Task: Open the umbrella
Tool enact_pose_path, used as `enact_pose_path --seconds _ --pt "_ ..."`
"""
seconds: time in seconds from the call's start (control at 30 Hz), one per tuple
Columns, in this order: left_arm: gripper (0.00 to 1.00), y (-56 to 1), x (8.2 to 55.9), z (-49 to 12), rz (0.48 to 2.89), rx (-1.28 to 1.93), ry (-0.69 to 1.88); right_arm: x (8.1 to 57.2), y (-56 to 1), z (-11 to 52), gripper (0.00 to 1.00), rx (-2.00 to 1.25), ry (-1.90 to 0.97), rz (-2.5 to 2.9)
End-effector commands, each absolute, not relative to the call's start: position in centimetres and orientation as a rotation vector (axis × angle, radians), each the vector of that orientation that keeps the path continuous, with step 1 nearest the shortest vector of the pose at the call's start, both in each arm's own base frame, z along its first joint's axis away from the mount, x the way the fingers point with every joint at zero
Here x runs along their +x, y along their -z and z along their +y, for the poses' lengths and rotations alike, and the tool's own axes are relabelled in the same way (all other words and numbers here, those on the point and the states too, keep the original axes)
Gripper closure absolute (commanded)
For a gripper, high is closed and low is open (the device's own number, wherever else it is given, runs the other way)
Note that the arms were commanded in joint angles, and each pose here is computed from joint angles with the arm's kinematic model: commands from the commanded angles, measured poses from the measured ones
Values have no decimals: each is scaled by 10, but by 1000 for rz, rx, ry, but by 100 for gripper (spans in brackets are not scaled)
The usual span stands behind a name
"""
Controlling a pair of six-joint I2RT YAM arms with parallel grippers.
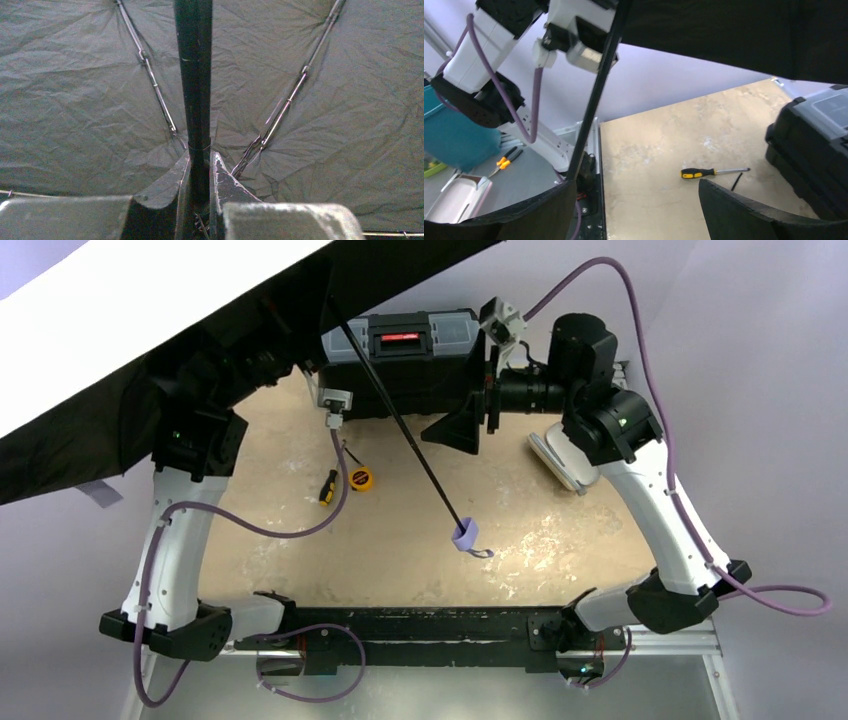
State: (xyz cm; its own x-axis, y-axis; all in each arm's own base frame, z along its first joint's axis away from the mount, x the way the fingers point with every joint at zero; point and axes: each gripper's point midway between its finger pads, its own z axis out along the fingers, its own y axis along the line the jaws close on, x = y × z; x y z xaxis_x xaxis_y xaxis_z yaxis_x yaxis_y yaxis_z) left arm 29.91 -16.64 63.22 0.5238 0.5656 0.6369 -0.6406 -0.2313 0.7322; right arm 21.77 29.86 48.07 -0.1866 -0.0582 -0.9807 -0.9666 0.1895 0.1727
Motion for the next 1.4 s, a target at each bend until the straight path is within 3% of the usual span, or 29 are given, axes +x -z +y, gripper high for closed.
enact_pose_path --seconds 0.0,0.3,0.4,0.73,0.97,1.37 --pt "100 -646 306 -172 -178 1409 -1246 199 -477 307 8 -1089 -1204 1447" --pt "100 -648 332 -172 -159 1390 -1303 191 -433 309 12 -1148 -1247 1595" --pt "100 -654 340 -168 -139 1368 -1328 190 -411 306 24 -1156 -1236 1658" --pt "100 -678 379 -144 -97 1322 -1463 191 -363 293 78 -1246 -1128 1743" --pt "100 -679 395 -122 -71 1335 -1519 190 -349 284 98 -1258 -1087 1774" --pt "100 -699 450 -59 120 1309 -1752 181 -316 268 100 -1374 -1037 1860"
